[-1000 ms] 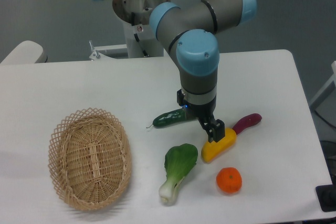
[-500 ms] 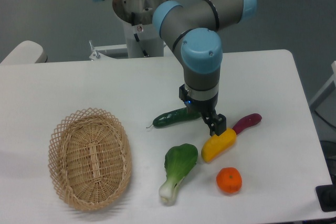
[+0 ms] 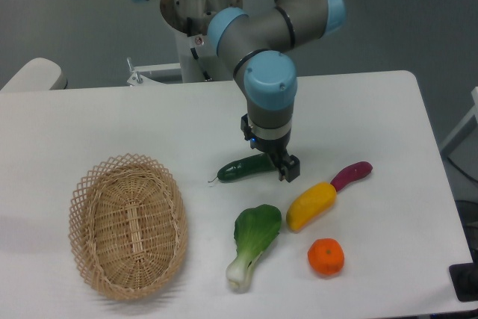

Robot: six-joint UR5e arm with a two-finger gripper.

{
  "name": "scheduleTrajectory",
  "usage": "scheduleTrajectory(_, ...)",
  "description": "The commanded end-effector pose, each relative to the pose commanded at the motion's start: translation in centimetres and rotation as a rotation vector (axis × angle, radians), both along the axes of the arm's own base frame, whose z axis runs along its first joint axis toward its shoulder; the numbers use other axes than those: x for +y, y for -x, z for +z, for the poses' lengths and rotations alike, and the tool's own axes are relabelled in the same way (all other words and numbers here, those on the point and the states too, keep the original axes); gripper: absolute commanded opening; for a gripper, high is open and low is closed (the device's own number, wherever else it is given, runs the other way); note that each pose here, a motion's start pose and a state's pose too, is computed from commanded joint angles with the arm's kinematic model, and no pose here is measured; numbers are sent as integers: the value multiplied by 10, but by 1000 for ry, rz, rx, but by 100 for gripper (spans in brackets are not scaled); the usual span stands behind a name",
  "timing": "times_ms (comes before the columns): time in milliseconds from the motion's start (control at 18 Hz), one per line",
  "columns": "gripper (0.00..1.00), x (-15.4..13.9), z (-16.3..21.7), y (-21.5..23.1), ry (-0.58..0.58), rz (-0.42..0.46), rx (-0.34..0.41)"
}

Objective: Pick up the cucumber from the table
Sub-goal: 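Move the open gripper from the yellow vegetable toward the green cucumber, then lower the gripper onto the green cucumber and close around it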

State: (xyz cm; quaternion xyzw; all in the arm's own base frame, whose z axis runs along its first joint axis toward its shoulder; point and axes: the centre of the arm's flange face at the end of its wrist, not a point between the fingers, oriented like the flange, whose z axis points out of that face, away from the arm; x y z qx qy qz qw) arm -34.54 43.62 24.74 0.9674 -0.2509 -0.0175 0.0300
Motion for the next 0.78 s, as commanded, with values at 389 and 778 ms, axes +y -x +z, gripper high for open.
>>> scheduleTrajectory(389, 100, -1, -39, -21, 50, -43, -8)
scheduleTrajectory(778, 100, -1, -58, -23, 75, -47, -33)
